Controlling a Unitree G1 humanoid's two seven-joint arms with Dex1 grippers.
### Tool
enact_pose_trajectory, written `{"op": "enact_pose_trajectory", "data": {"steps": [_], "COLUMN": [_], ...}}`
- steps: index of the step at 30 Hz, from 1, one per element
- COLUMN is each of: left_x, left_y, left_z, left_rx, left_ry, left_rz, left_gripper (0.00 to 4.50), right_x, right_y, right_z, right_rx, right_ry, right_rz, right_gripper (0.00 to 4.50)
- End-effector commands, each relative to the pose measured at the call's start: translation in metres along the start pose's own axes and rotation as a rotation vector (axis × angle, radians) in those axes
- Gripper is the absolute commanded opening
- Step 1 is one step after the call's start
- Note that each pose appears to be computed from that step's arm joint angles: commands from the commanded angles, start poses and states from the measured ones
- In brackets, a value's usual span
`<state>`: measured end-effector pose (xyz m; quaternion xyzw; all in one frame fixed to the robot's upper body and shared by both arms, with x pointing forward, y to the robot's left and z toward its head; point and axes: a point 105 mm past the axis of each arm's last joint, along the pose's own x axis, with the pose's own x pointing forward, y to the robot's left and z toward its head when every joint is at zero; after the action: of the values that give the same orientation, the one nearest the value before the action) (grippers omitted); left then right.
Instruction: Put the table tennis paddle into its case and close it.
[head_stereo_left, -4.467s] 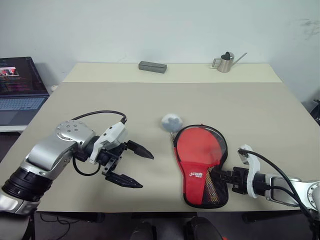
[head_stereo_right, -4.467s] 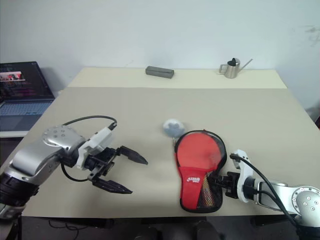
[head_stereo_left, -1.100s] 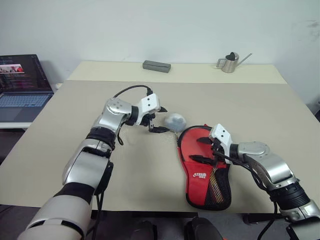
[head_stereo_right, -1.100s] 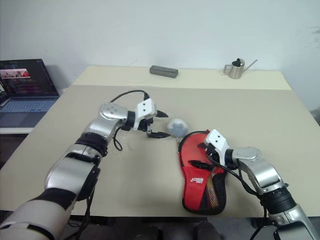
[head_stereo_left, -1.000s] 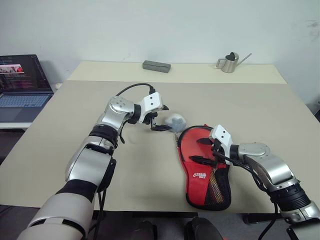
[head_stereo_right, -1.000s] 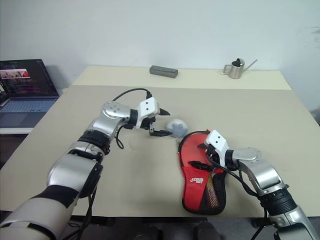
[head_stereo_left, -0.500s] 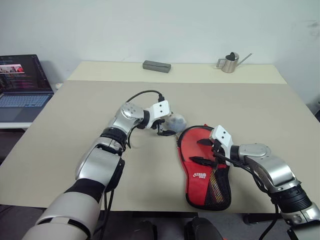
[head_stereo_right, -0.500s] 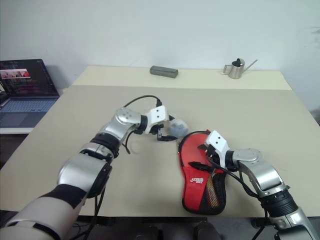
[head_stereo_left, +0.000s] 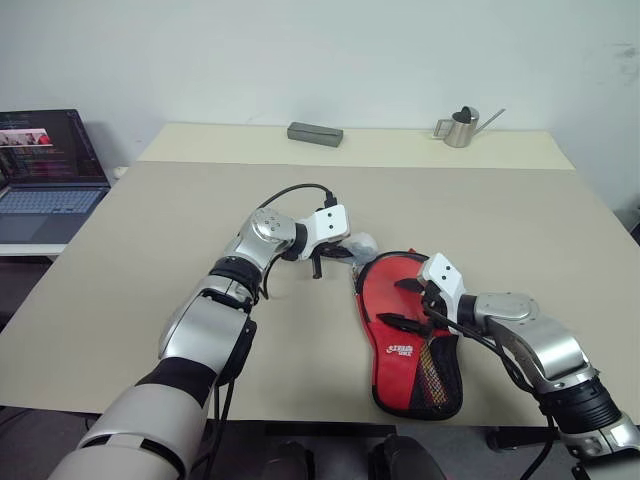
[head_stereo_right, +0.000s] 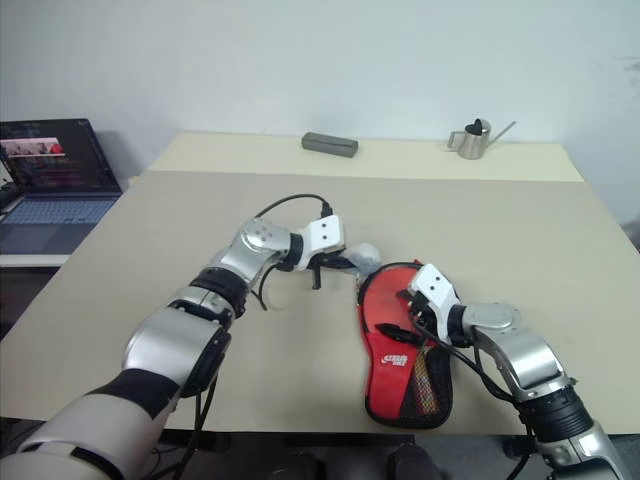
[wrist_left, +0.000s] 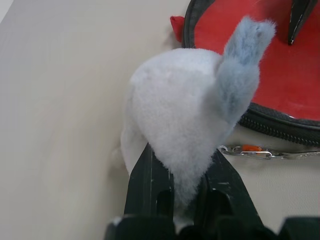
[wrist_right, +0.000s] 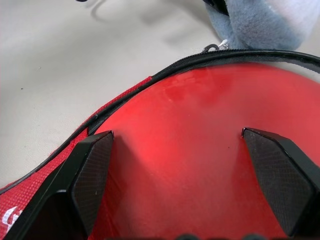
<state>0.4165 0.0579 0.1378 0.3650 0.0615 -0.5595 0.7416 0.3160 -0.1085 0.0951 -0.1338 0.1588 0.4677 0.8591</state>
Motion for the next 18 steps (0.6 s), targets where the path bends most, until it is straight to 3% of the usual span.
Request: {"op": "enact_pose_trajectory", "data": {"steps": [1, 5, 18], "left_x": [-0.002, -0.002, 0.022], "left_y": [0.002, 0.000, 0.004], "left_z": [0.008, 0.004, 0.004], "left_rx": [0.024, 0.018, 0.033], "left_ry": [-0.031, -0.016, 0.059], "left_rz": [-0.005, -0.009, 0.097], "left_gripper": [0.15, 0.15, 0.15], "right_x": [0.003, 0.003, 0.007], "right_y": [-0.006, -0.010, -0.008], "right_z": [-0.045, -0.058, -0.064], "right_rx": [0.102, 0.112, 0.133], "right_ry": [0.127, 0.153, 0.166], "right_rz": [-0.036, -0.053, -0.065], "right_gripper": [4.50, 4.50, 4.50]}}
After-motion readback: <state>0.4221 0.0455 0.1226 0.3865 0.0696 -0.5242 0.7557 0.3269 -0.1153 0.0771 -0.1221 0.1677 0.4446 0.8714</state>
